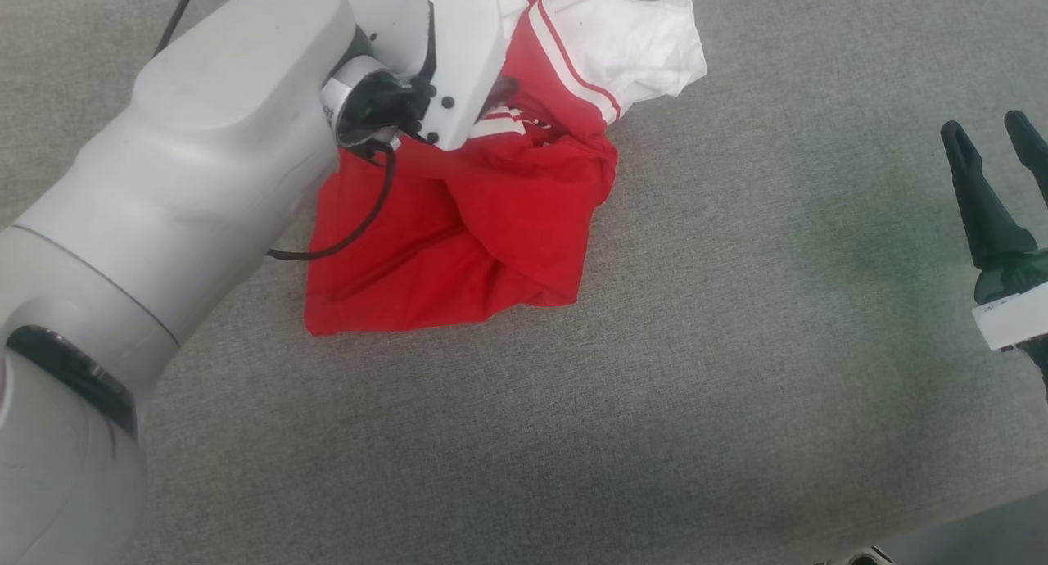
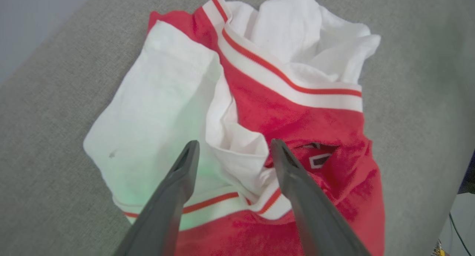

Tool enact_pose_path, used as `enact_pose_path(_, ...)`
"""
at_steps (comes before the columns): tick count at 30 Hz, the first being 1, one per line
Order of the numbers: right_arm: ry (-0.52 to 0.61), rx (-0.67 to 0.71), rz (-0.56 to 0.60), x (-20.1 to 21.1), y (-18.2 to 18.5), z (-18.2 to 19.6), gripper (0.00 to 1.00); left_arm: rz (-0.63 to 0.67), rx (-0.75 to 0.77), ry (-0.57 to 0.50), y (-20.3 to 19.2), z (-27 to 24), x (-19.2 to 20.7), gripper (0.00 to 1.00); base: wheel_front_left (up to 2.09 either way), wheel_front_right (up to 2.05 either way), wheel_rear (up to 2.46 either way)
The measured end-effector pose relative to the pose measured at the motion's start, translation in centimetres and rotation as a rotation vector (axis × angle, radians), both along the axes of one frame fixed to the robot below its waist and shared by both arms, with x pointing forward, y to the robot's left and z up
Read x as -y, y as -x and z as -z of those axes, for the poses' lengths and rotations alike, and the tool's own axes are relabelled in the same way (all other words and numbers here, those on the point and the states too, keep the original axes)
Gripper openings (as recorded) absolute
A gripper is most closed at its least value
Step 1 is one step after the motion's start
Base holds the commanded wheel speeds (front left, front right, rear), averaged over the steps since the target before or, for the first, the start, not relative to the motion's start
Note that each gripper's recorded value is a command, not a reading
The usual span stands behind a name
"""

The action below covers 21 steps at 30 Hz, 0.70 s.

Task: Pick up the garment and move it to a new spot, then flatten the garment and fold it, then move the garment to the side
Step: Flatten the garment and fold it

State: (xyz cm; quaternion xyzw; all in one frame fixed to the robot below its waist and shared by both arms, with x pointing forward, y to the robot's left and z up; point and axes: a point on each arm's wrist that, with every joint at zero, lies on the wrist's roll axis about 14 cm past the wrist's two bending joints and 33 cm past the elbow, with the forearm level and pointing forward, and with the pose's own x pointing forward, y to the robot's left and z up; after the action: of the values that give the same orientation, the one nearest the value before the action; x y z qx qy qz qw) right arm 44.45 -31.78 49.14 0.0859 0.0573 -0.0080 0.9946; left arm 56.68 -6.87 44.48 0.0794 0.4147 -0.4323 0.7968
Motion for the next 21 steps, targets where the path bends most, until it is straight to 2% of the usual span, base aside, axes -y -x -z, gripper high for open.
enact_pose_path(1,-0.001,-0.003,0.002,0.1,0.0,0.1,1.00,-0.002,-0.001,0.000,-0.1,0.2,0.0,0.80,0.00,0.00,0.00)
enact_pose_path(2,-0.004,-0.005,0.003,0.1,0.0,0.2,1.00,-0.006,-0.001,0.007,-0.2,0.3,0.0,0.46,0.00,0.00,0.00)
enact_pose_path(3,-0.004,-0.007,0.003,0.1,0.0,0.3,1.00,-0.009,-0.004,0.009,-0.2,0.4,0.0,0.21,0.00,0.00,0.00)
enact_pose_path(4,-0.004,-0.008,0.002,0.0,-0.1,0.4,1.00,-0.014,-0.008,0.013,-0.3,0.6,0.0,0.06,0.00,0.00,0.00)
enact_pose_path(10,-0.003,-0.012,-0.003,-0.1,-0.4,0.7,1.00,-0.027,-0.034,0.048,-0.1,0.0,0.1,0.00,0.00,0.00,0.00)
enact_pose_path(13,-0.001,-0.008,-0.013,-0.3,-0.7,0.6,1.00,-0.040,-0.037,0.079,-0.2,-0.7,0.1,0.00,0.00,0.00,0.00)
enact_pose_path(21,-0.005,-0.014,-0.048,-1.2,-1.6,0.8,1.00,-0.168,0.026,0.215,-2.5,-3.8,-2.9,0.00,0.00,0.00,0.00)
